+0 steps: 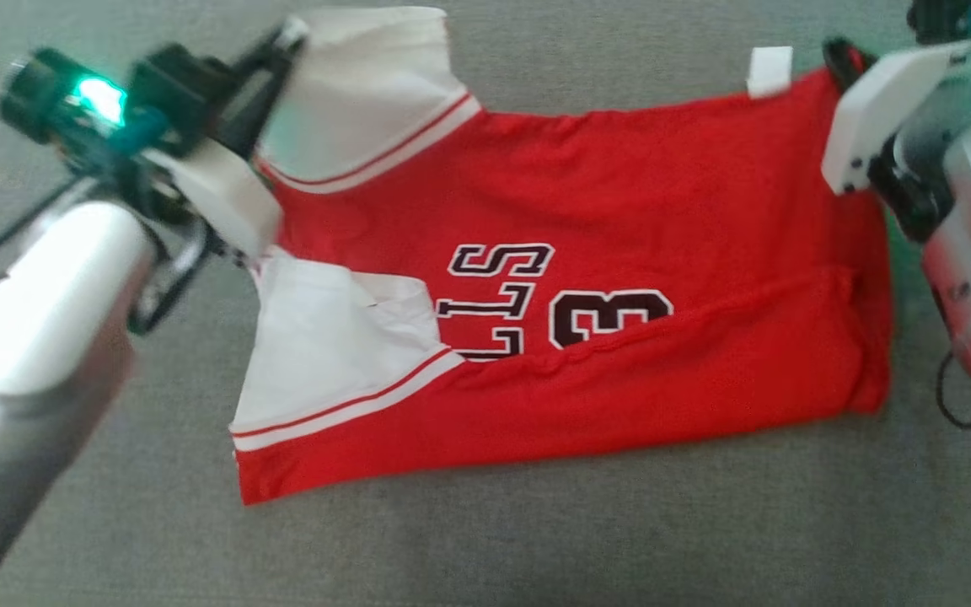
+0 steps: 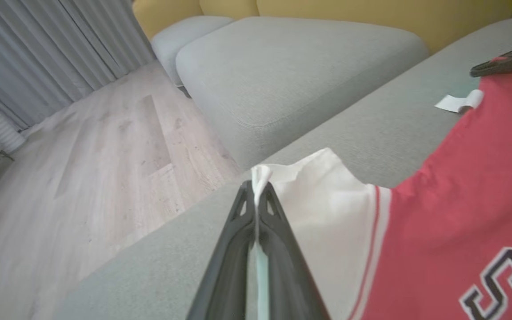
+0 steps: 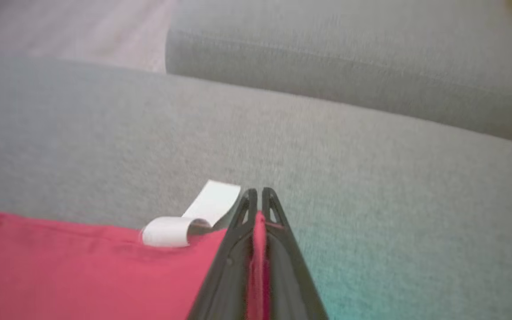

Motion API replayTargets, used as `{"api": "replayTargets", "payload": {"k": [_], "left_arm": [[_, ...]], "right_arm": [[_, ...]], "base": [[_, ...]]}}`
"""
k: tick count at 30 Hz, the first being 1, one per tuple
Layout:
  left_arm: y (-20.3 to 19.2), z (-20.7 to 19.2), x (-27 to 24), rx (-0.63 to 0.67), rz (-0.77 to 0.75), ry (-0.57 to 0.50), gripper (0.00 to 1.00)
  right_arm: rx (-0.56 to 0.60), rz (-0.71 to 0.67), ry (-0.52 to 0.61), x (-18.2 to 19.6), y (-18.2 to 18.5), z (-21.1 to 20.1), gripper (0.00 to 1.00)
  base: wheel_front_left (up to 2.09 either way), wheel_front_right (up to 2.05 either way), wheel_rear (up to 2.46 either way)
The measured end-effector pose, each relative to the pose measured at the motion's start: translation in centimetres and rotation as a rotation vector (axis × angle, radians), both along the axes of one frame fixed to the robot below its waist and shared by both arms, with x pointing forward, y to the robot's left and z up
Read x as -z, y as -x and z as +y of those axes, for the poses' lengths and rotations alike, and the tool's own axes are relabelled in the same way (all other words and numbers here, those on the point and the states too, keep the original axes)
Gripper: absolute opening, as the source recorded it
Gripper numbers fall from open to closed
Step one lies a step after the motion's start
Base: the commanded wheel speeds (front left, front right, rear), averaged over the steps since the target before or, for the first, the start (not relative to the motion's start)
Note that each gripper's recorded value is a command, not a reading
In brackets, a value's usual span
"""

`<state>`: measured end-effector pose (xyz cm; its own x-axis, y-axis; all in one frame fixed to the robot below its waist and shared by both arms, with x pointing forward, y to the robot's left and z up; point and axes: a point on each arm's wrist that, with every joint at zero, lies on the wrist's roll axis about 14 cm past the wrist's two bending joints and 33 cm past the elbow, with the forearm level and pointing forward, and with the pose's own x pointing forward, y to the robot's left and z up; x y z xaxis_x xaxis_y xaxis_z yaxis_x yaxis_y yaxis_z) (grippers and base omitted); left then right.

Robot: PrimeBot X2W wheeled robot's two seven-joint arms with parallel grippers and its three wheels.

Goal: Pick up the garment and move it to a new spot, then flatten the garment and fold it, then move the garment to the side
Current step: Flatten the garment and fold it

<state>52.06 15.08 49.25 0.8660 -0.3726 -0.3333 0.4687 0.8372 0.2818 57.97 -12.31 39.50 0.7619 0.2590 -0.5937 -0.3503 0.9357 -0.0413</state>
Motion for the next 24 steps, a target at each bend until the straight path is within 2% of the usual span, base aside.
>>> {"api": "replayTargets", "payload": {"k": [6,12,19,24], "left_arm": [[-3.5,2.4,-1.0,-0.078,-0.058,-0.026,0.0],[-7.5,2.1,-3.4,-0.078,-0.172,-0.053,0.0],[-10.5,0.9,-7.3,-0.079,-0.342,-0.029,0.0],[-9.9,0.0,-7.0,-0.051,-0.334,-0.006,0.0]], "right_arm": [[0.042,-0.174,-0.154,-5.5,-2.6,0.6,0.0],[0.082,-0.268,-0.281,-8.3,-3.6,1.1,0.0],[0.122,-0.429,-0.357,-12.5,-5.0,0.1,0.0],[0.122,-0.424,-0.363,-12.6,-4.7,0.4,0.0]], "base": [[0.0,0.0,0.0],[0.0,0.0,0.0],[0.0,0.0,0.0],[0.0,0.0,0.0]]}}
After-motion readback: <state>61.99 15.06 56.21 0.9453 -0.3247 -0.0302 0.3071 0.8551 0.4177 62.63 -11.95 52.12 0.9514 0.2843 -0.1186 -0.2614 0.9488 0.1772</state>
